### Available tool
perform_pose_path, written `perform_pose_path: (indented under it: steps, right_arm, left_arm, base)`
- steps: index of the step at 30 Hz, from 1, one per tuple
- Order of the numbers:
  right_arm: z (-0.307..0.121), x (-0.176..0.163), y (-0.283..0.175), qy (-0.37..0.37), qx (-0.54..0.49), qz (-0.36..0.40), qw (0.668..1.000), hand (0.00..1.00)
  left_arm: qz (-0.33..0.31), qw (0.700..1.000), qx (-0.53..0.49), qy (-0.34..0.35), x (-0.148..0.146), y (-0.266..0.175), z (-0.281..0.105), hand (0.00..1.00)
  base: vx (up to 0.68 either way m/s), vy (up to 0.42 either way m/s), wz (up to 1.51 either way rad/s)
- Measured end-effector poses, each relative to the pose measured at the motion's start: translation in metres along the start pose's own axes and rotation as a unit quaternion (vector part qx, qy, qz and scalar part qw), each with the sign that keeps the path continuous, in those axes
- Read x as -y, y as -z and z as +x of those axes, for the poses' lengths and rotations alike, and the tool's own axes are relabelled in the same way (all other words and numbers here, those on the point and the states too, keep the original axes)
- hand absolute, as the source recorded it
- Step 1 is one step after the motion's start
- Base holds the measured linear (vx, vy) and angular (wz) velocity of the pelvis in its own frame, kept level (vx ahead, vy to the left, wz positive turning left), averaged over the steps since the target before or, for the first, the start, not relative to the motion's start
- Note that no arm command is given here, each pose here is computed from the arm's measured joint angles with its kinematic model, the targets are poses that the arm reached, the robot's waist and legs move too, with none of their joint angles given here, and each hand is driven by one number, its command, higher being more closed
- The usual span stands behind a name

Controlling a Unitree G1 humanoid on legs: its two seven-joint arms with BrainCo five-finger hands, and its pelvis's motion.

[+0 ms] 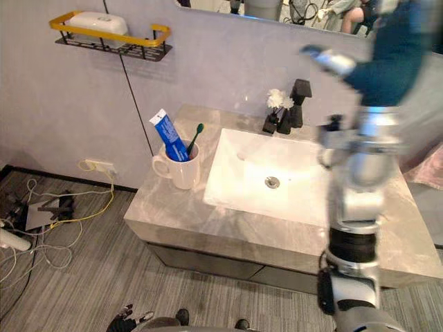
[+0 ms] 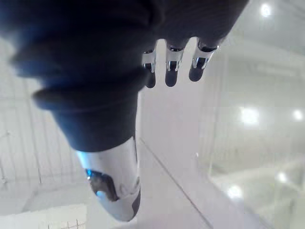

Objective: Organize washtable

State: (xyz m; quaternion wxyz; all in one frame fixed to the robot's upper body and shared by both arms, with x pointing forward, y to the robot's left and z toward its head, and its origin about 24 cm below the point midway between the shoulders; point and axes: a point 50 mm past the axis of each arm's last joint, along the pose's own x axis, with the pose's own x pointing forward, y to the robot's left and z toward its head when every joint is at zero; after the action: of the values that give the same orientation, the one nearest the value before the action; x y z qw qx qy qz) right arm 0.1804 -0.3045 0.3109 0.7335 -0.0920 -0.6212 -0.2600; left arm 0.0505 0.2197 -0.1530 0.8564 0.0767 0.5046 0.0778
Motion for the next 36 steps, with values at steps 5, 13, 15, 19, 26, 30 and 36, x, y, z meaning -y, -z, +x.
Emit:
perform_pose_path:
  steps: [5,13,15,19,26,30,36]
  right_arm:
    - [-0.036,0.078,0.018,0.117,-0.101,-0.102,0.983,0.0]
    - [-0.2,0.159,0.019,0.253,-0.415,-0.279,0.828,0.0]
    - [-0.241,0.156,0.009,0.263,-0.486,-0.289,0.782,0.0]
    - [-0.318,0.117,-0.002,0.229,-0.629,-0.24,0.703,0.0]
    - [-0.424,0.085,-0.019,0.12,-0.824,-0.15,0.533,0.0]
    - [-0.463,0.089,-0.051,0.106,-0.883,-0.137,0.435,0.0]
    - [-0.488,0.087,-0.077,0.097,-0.92,-0.123,0.36,0.0]
  left_arm:
    - [-0.021,1.0,-0.006,0.0,0.004,0.003,0.0,0.0]
    - [-0.052,0.999,-0.006,0.004,0.014,0.001,0.001,0.0]
    - [-0.065,0.998,-0.006,0.0,0.015,0.0,0.001,0.0]
    - [-0.09,0.996,0.005,-0.004,0.017,-0.005,0.001,0.0]
    - [-0.107,0.993,0.033,0.039,0.046,-0.029,0.006,0.0]
    - [-0.093,0.994,0.028,0.046,0.048,-0.028,0.007,0.0]
    - [-0.087,0.995,0.026,0.045,0.046,-0.029,0.008,0.0]
  base:
    - [0.01,0.017,-0.21]
    - [0.02,0.001,-0.1]
    - [0.02,-0.017,-0.06]
    - [0.03,-0.018,-0.14]
    - [-0.01,-0.007,-0.05]
    - [0.0,-0.017,0.08]
    - [-0.01,-0.01,0.09]
